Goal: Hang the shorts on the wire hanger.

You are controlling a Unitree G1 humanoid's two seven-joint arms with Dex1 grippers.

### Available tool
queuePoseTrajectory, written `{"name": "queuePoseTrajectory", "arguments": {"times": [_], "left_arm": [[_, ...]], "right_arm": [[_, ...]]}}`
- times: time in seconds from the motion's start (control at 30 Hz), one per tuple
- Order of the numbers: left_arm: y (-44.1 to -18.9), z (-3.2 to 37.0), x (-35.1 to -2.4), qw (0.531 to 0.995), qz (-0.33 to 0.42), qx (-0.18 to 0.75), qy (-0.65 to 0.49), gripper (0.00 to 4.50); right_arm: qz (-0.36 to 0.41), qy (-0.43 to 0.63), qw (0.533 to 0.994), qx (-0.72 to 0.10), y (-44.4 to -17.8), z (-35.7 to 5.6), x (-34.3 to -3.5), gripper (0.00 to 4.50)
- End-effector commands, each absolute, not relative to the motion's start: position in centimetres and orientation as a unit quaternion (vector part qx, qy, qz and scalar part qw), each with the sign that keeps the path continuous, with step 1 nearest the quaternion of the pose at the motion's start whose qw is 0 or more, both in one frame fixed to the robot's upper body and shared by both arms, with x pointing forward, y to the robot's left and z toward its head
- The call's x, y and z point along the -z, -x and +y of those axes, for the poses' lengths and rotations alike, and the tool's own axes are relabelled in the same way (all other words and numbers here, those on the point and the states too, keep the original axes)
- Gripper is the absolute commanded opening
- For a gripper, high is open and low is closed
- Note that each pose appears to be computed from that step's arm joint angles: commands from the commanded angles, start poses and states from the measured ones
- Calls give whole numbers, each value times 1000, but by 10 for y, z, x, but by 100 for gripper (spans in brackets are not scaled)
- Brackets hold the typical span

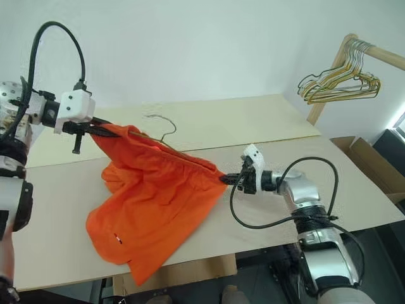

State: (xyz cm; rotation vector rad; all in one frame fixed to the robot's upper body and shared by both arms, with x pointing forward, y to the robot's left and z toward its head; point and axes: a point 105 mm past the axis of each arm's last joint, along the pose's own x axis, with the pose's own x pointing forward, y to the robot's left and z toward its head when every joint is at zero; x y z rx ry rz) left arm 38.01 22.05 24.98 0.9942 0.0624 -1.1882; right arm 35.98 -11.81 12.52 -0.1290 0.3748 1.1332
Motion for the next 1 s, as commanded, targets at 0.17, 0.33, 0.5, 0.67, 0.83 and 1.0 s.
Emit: {"name": "queuePoseTrajectory", "arguments": {"times": [0.17, 0.33, 0.5, 0.67, 0.83, 1.0], "left_arm": [[-384, 220, -238, 728, 11, 516, -451, 0], [-400, 217, -233, 768, -16, 456, -449, 0], [-408, 214, -232, 798, -36, 426, -425, 0], [-398, 205, -220, 787, -51, 464, -404, 0], [-396, 203, -214, 797, -61, 465, -380, 0], [-398, 200, -212, 812, -74, 453, -361, 0]], "right_arm": [[80, 202, 813, -540, -368, -102, -209, 4], [66, 256, 788, -556, -363, -98, -219, 4], [66, 294, 773, -558, -362, -96, -215, 4], [40, 294, 785, -543, -369, -86, -223, 4], [24, 316, 786, -531, -374, -83, -226, 4], [20, 334, 766, -549, -367, -76, -222, 4]]}}
